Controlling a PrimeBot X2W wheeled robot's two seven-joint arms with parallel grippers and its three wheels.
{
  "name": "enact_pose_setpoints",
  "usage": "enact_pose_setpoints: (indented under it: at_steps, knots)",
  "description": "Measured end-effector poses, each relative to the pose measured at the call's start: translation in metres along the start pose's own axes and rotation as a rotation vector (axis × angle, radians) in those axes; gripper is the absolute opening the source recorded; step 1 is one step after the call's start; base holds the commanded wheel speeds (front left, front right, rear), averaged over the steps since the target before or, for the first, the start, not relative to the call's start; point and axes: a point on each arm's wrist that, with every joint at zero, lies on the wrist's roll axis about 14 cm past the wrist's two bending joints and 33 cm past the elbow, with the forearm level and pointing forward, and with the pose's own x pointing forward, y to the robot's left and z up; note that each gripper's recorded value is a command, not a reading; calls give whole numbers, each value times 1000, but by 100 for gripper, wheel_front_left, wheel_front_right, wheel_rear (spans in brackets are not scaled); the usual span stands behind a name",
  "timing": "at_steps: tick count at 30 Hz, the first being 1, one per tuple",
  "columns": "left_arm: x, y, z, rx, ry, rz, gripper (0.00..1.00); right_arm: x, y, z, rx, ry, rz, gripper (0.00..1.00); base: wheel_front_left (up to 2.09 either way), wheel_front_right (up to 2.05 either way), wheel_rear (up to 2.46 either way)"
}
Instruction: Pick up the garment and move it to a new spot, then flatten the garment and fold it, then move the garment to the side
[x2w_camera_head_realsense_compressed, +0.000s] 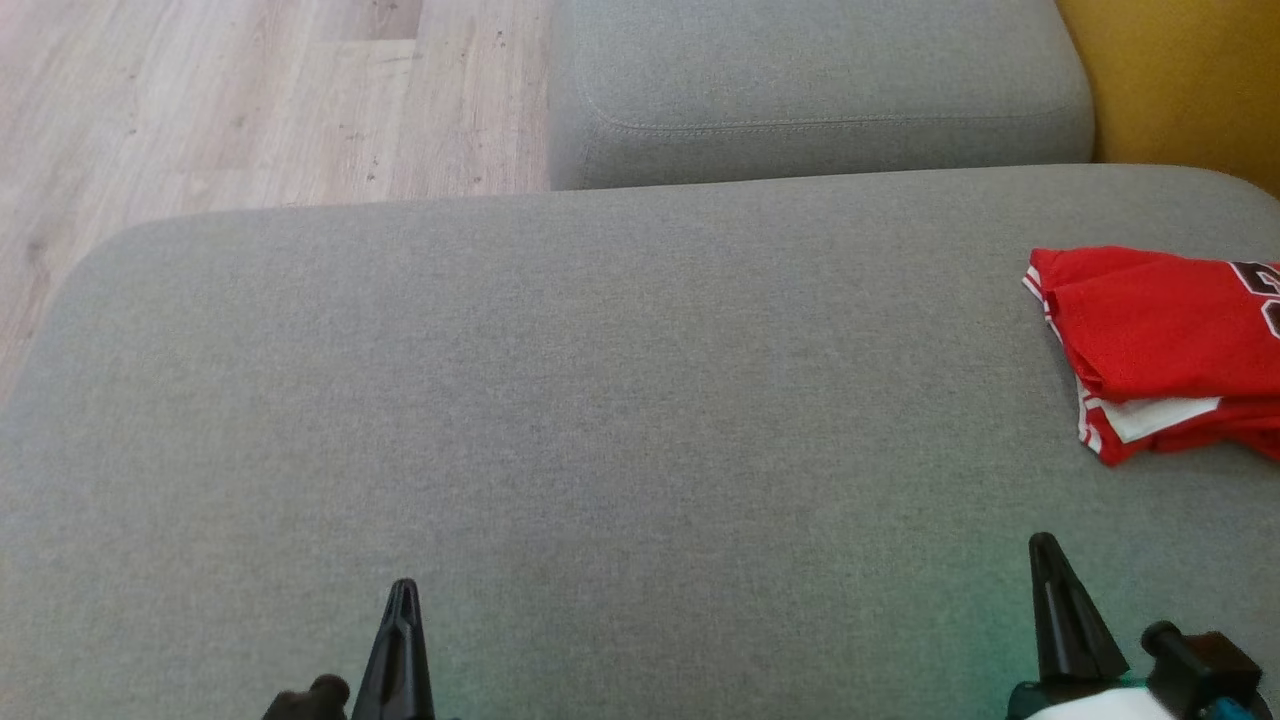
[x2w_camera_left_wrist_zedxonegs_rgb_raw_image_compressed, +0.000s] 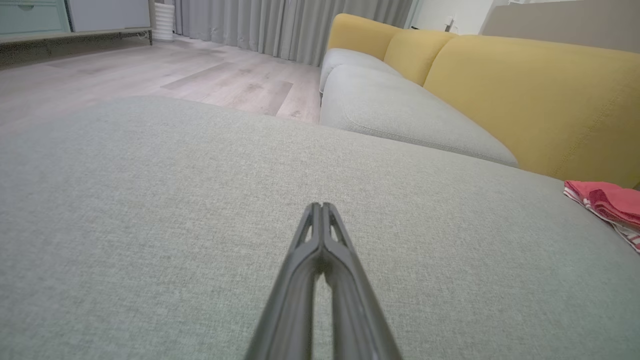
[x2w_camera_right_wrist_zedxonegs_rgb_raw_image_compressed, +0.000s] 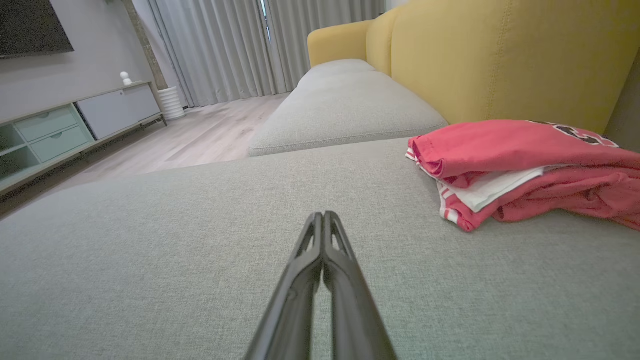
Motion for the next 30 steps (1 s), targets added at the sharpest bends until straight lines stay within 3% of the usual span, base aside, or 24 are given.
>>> enact_pose_setpoints:
  at_steps: [30]
  knots:
    - [14, 16, 3, -332, 40, 47, 0, 9, -14, 1, 373, 1, -83, 0, 0, 0, 0]
